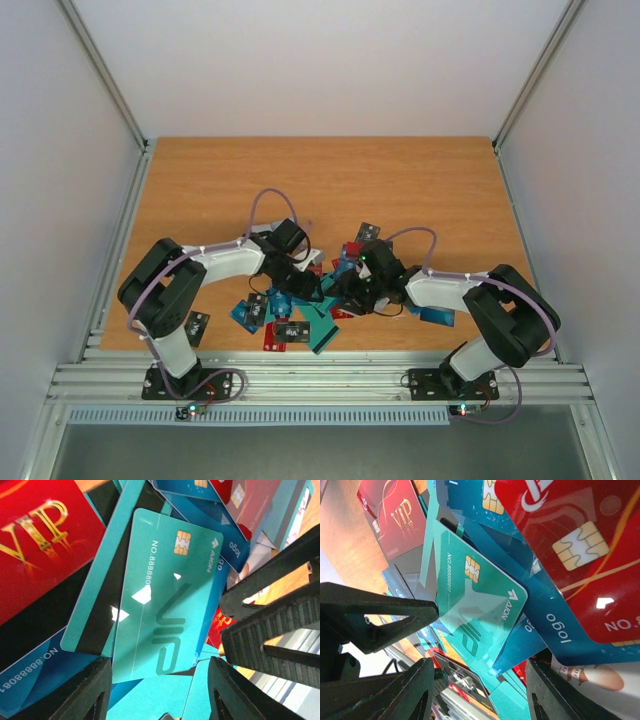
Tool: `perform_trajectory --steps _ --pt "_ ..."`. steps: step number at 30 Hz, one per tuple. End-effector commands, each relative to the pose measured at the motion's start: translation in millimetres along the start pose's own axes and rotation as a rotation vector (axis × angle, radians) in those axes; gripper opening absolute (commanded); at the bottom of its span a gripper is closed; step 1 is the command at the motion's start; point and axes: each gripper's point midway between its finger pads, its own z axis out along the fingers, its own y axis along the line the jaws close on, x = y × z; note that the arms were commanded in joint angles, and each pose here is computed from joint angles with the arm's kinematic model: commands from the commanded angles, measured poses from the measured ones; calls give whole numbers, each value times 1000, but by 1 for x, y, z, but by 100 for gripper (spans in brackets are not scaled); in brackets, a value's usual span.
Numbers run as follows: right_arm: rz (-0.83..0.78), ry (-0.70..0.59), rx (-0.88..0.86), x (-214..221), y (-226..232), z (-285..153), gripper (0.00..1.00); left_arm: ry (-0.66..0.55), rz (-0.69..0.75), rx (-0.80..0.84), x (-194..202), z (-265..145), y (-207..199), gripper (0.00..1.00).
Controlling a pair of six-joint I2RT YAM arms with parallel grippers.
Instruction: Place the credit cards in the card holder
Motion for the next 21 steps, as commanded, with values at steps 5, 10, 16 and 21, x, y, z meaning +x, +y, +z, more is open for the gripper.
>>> perform_trajectory --steps 5,10,16,21 --pt "5 -5 4 1 -7 2 50 -16 -16 104 5 -1 -20 53" --pt "8 -9 12 2 -13 3 46 -16 -17 153 6 -2 -28 52" --pt "-6 -8 23 4 -17 2 43 -20 -16 258 4 -6 -46 51" --pt "-21 4 19 5 -17 3 42 -14 -33 277 3 -6 -49 50"
